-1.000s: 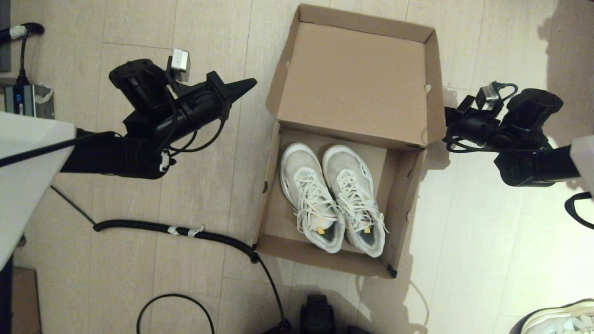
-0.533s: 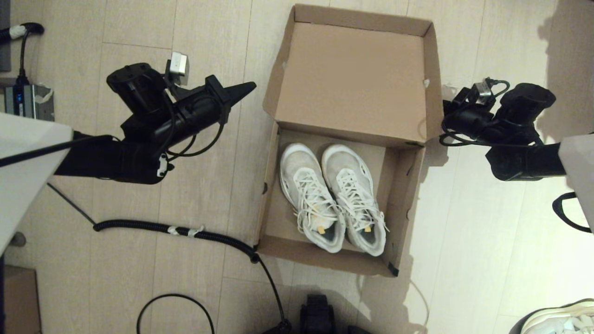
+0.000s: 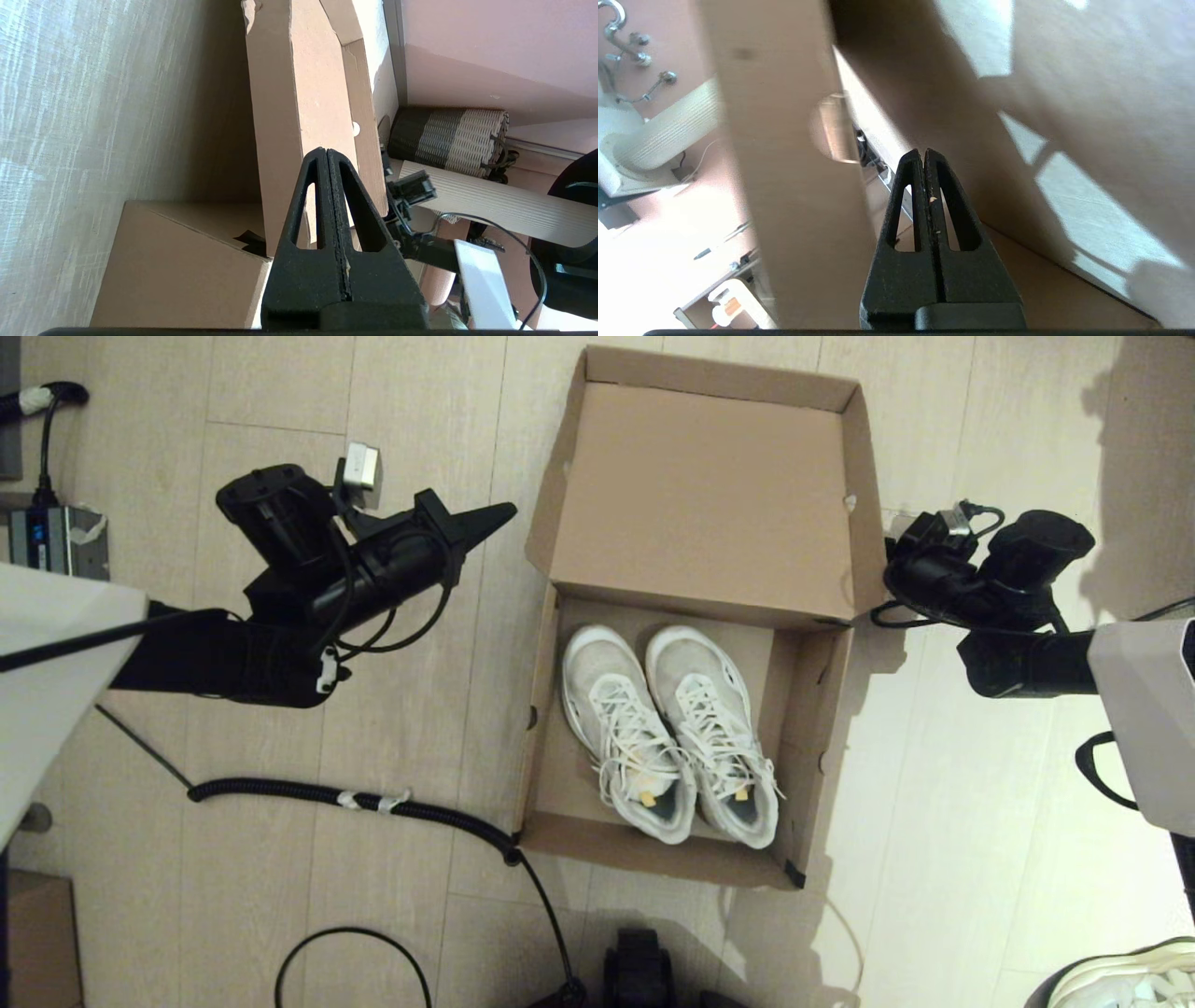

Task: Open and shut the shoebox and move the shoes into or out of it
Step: Close the shoe box

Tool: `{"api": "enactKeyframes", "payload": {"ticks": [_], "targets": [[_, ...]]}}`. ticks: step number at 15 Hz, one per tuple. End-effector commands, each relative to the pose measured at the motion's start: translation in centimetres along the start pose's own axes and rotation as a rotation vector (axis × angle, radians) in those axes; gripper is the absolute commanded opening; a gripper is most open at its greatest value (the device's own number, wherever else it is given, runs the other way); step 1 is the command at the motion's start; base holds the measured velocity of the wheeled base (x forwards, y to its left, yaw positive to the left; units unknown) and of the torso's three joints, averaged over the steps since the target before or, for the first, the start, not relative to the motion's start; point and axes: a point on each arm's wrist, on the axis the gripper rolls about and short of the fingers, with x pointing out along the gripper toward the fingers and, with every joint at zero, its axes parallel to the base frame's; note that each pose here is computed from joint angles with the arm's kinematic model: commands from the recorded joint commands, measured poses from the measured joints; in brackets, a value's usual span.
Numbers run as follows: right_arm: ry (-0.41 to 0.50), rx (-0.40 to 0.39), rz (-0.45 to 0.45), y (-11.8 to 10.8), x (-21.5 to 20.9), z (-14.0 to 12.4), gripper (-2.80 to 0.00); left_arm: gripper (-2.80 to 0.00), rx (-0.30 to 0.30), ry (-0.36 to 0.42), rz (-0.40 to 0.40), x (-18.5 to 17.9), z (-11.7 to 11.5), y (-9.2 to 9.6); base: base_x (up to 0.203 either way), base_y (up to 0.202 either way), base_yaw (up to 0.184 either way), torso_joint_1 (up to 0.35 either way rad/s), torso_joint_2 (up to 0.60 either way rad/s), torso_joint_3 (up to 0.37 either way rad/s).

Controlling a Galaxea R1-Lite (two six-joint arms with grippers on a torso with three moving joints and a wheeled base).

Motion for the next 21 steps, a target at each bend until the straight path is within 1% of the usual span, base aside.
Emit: {"api": "enactKeyframes", "payload": {"ticks": [1,2,4,7,11,14,16,19,21], "targets": [[0.007,0.021,-0.007,-0.9,0.0,-0.1,-2.80,-2.80,-0.004,0.002,-0.003,0.0,-0.1,0.1,0.000,0.000,0.000,0.000,0.00,0.000],[0.008,0.035,-0.002,-0.6,0.0,-0.1,-2.80,-2.80,-0.006,0.005,-0.005,0.1,-0.3,0.1,0.000,0.000,0.000,0.000,0.00,0.000],[0.013,0.035,0.028,0.3,0.3,-0.2,-2.80,-2.80,-0.009,0.009,-0.008,0.3,-0.4,0.0,0.000,0.000,0.000,0.000,0.00,0.000],[0.030,0.043,0.038,0.5,1.1,-1.0,-2.80,-2.80,-0.007,0.008,-0.013,0.4,-0.4,-0.2,0.000,0.000,0.000,0.000,0.00,0.000],[0.038,0.065,0.087,2.4,1.7,-1.5,-2.80,-2.80,-0.006,0.004,-0.011,0.2,-0.3,-0.4,0.000,0.000,0.000,0.000,0.00,0.000],[0.038,0.061,0.108,3.9,1.7,-1.4,-2.80,-2.80,-0.002,0.001,-0.014,0.2,-0.2,-0.6,0.000,0.000,0.000,0.000,0.00,0.000],[0.041,0.070,0.126,5.0,1.7,-1.4,-2.80,-2.80,0.017,-0.019,-0.025,-0.1,0.8,-1.4,0.000,0.000,0.000,0.000,0.00,0.000],[0.047,0.078,0.159,6.7,1.5,-1.3,-2.80,-2.80,0.053,-0.054,-0.049,-0.5,2.6,-3.1,0.000,0.000,0.000,0.000,0.00,0.000],[0.055,0.083,0.169,7.5,1.6,-1.4,-2.80,-2.80,0.069,-0.070,-0.054,-0.9,3.4,-3.7,0.000,0.000,0.000,0.000,0.00,0.000]]}}
